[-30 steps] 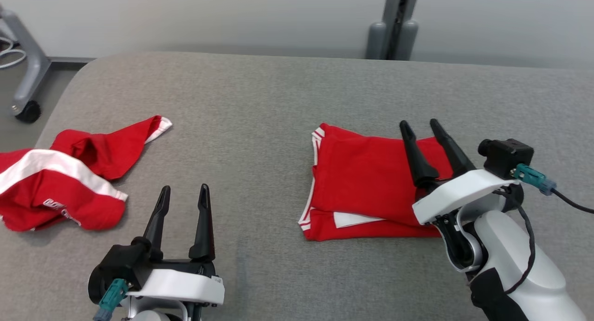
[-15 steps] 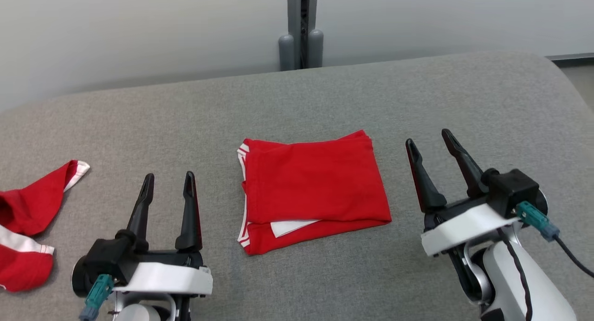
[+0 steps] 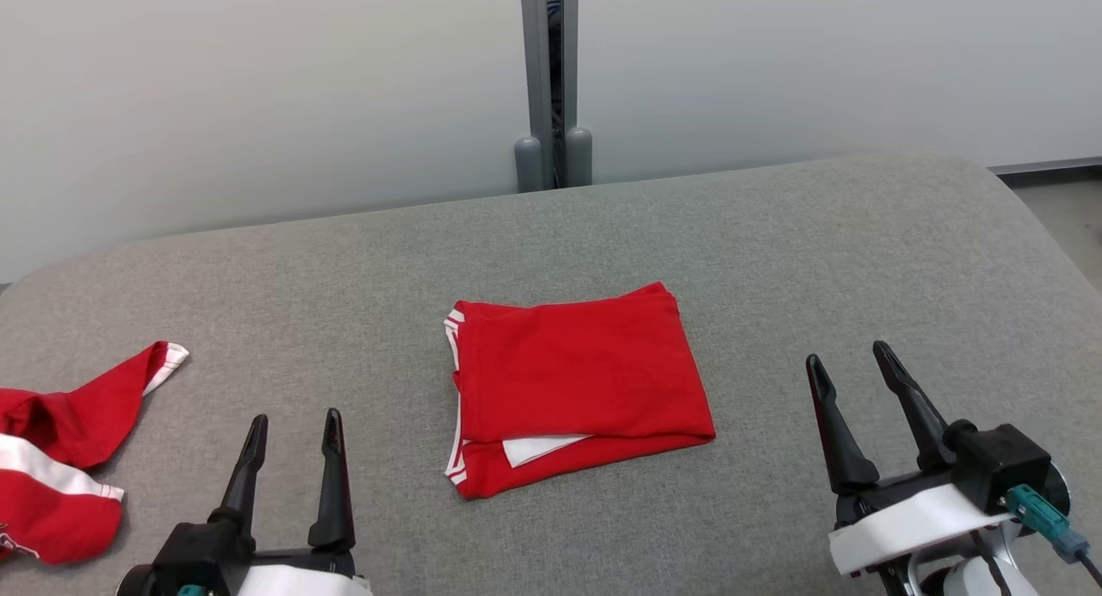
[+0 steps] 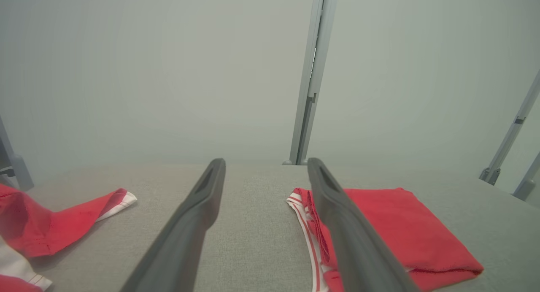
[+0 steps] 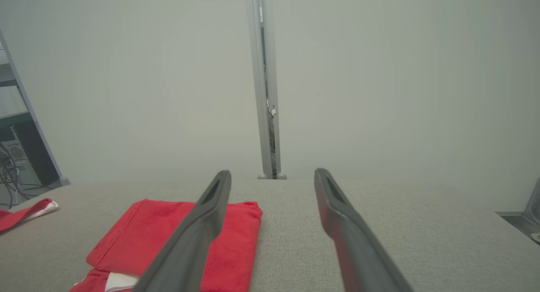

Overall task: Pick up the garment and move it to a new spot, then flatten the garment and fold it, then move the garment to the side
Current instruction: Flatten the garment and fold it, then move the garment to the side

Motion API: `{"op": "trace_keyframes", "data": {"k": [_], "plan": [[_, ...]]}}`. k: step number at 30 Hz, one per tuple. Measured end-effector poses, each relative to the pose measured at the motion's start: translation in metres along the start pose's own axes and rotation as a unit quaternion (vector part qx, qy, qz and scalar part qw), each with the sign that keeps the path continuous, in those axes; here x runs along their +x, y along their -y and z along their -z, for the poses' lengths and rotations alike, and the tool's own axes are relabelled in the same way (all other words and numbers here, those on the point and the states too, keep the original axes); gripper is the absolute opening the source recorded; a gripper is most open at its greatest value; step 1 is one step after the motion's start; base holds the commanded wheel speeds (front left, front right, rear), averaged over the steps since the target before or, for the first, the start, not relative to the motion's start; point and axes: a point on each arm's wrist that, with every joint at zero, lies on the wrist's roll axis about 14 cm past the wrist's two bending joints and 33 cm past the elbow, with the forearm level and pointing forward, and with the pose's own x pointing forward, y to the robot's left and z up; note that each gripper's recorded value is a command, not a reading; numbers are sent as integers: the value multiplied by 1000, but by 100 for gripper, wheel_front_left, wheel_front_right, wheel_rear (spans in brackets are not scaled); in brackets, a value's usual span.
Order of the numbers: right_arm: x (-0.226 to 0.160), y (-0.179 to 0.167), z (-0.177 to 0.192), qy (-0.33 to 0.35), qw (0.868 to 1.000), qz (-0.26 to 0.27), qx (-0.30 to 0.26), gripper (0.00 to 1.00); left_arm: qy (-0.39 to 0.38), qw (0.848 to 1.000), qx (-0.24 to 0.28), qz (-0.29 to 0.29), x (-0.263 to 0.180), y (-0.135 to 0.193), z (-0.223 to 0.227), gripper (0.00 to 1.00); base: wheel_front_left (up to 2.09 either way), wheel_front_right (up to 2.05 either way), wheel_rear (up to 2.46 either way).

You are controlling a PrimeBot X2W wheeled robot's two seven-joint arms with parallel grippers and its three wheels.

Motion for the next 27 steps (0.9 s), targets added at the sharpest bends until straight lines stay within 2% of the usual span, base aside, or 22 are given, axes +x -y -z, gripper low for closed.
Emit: {"op": "trace_keyframes", "data": {"k": [12, 27], "plan": [[-11, -6, 26, -38, 999, -4, 7, 100, -3, 1000, 17, -21, -25, -19, -1, 100, 0, 0, 0], [-6, -21, 31, -45, 999, -25, 13, 100, 2, 999, 18, -33, -31, -26, -4, 100, 0, 0, 0]]}}
